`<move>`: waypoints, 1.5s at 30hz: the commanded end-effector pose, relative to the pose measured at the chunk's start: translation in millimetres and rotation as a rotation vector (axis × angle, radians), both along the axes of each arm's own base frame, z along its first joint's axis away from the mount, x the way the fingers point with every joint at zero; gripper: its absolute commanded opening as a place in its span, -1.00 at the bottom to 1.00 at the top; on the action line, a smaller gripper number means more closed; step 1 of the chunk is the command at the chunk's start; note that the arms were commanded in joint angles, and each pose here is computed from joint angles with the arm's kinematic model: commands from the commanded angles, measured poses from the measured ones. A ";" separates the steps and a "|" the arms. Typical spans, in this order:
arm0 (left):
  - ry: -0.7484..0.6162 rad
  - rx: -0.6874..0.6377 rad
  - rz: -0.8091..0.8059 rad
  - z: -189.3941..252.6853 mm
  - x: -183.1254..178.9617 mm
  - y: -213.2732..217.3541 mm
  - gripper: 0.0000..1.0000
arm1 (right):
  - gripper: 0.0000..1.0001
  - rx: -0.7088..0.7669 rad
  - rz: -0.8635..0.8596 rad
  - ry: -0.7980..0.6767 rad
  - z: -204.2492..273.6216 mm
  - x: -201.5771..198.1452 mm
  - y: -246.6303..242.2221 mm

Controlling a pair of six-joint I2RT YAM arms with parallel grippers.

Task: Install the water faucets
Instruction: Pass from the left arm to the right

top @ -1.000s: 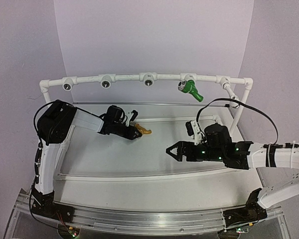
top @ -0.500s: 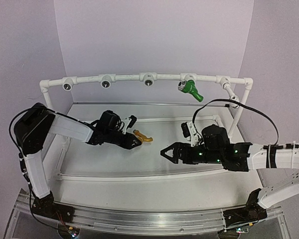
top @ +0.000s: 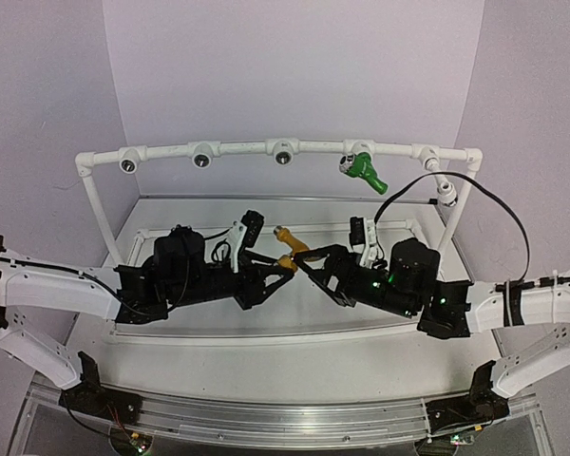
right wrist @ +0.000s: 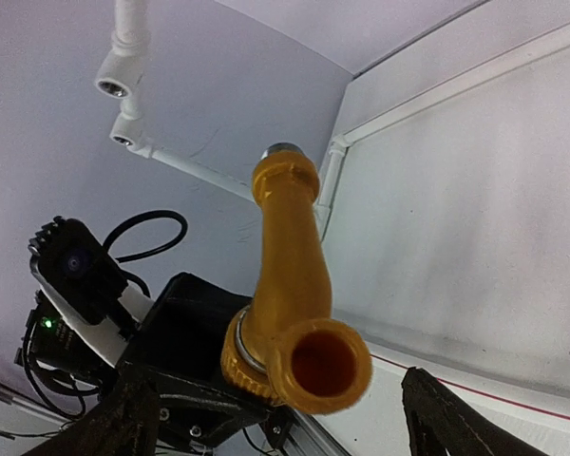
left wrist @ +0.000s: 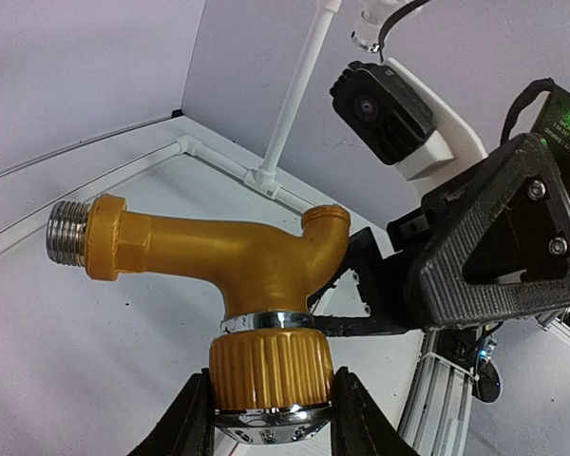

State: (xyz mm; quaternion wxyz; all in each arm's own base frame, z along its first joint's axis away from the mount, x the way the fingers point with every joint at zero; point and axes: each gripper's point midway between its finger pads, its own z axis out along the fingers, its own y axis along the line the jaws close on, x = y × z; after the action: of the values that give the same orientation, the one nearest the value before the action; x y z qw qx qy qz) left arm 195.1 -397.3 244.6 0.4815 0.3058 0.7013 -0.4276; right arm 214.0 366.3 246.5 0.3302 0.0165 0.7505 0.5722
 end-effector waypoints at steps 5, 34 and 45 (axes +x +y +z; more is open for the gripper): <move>-0.084 -0.098 0.085 32.5 -18.4 -0.2 -1.00 | 0.28 0.169 -0.064 -0.113 39.8 1.9 10.8; -0.088 -0.136 0.099 35.6 -39.8 11.2 0.27 | -1.00 -0.020 -0.157 -0.185 20.8 3.8 19.8; 0.041 -0.023 0.205 83.3 -32.7 84.5 0.67 | -1.00 -1.041 -0.084 -0.895 23.4 -29.4 1.8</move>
State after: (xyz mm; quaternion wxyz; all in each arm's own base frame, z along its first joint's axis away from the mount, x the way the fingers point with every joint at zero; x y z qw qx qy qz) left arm 148.4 -337.1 320.5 0.5390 0.2424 0.6803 -0.4335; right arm 173.4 391.0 234.3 0.5245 -0.2172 0.7684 0.2956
